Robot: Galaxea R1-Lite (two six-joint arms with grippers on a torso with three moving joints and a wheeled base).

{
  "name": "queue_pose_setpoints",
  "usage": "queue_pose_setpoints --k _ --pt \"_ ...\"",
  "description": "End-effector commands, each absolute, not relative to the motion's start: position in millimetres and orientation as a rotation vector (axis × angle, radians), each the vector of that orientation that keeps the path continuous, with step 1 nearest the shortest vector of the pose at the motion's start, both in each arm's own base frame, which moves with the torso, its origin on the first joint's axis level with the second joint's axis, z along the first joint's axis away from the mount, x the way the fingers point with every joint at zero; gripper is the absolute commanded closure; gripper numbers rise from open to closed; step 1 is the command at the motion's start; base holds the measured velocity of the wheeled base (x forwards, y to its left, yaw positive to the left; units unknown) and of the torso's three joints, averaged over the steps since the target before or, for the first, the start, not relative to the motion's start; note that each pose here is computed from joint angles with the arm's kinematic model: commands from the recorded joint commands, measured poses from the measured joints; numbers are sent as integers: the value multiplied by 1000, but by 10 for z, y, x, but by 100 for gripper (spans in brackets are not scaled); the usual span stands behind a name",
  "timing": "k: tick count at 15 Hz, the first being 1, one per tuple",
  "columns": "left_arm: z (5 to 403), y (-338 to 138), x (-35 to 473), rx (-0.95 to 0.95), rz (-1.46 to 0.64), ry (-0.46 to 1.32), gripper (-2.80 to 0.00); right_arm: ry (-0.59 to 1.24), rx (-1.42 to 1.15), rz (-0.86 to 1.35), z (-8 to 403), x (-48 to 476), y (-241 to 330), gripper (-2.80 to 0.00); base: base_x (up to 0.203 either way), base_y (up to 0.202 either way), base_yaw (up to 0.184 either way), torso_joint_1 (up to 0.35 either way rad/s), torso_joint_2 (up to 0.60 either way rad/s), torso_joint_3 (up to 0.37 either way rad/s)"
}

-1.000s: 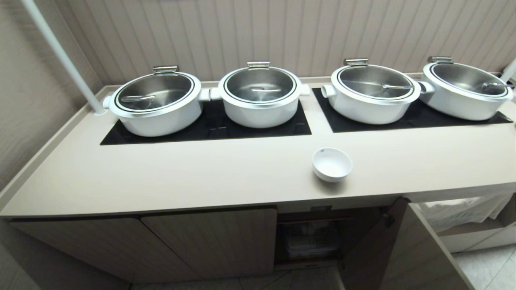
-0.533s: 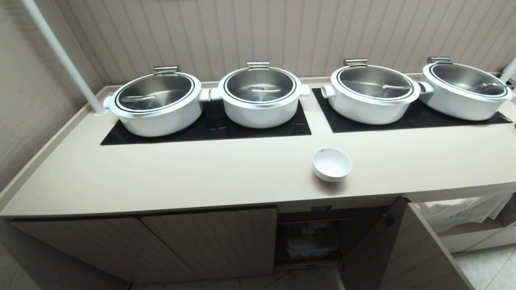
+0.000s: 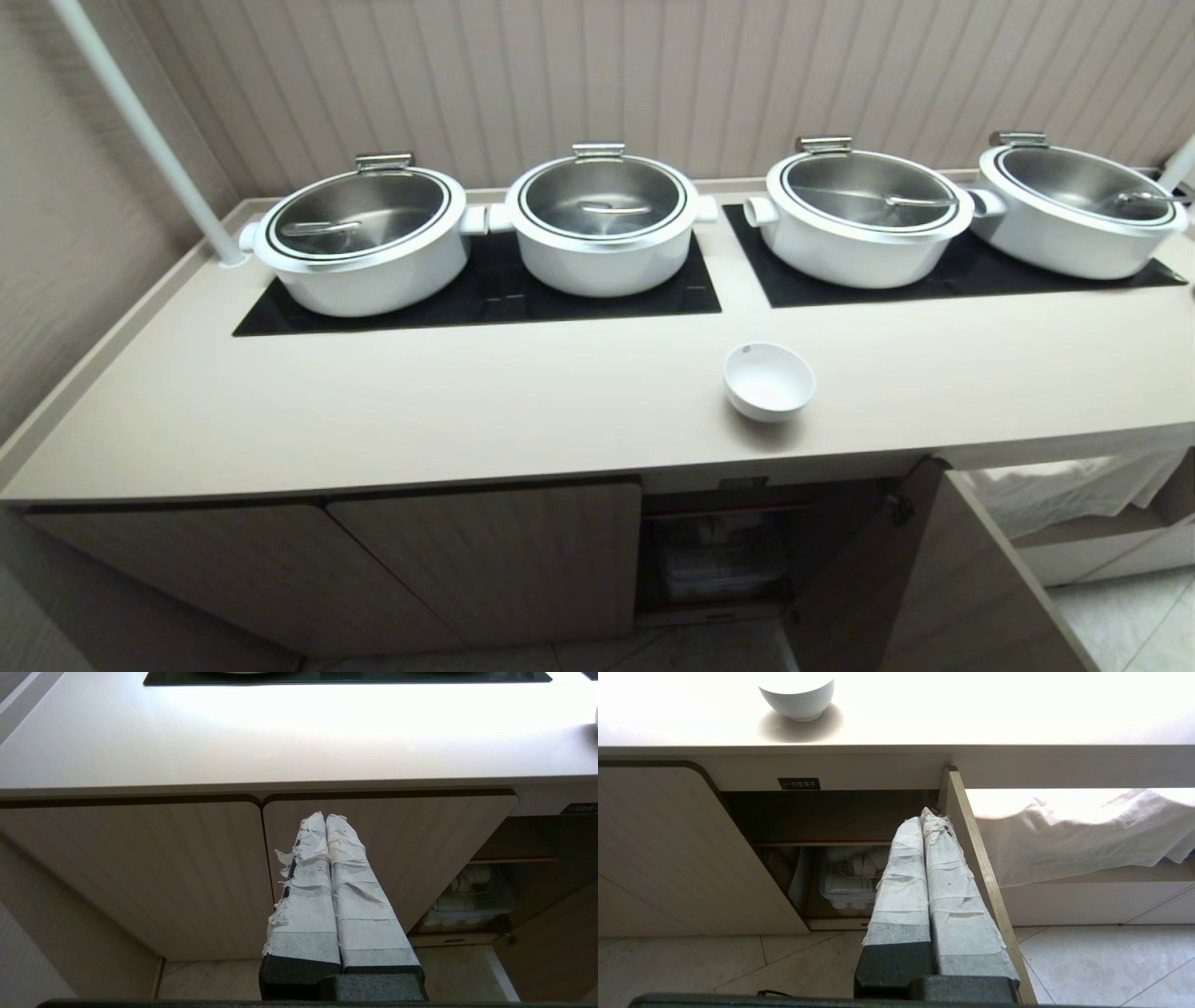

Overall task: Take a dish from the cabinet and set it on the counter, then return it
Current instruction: Place it on the table

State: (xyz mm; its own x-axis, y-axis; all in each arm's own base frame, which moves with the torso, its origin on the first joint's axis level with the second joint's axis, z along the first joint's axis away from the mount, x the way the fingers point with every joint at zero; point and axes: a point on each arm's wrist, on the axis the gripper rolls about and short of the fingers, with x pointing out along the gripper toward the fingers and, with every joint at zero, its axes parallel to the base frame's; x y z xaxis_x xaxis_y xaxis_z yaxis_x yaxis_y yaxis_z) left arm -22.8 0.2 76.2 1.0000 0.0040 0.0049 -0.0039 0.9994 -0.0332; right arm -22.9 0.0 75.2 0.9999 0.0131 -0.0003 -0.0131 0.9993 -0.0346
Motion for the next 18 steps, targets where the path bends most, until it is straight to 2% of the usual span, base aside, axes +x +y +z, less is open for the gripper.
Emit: queue_pose_setpoints --k 1,18 --pt "762 2 -229 -34 5 -6 0 1 -32 14 753 -228 0 0 0 0 0 0 0 0" --pt "764 2 -229 -34 4 -6 0 1 -32 14 753 -228 0 0 0 0 0 0 0 0"
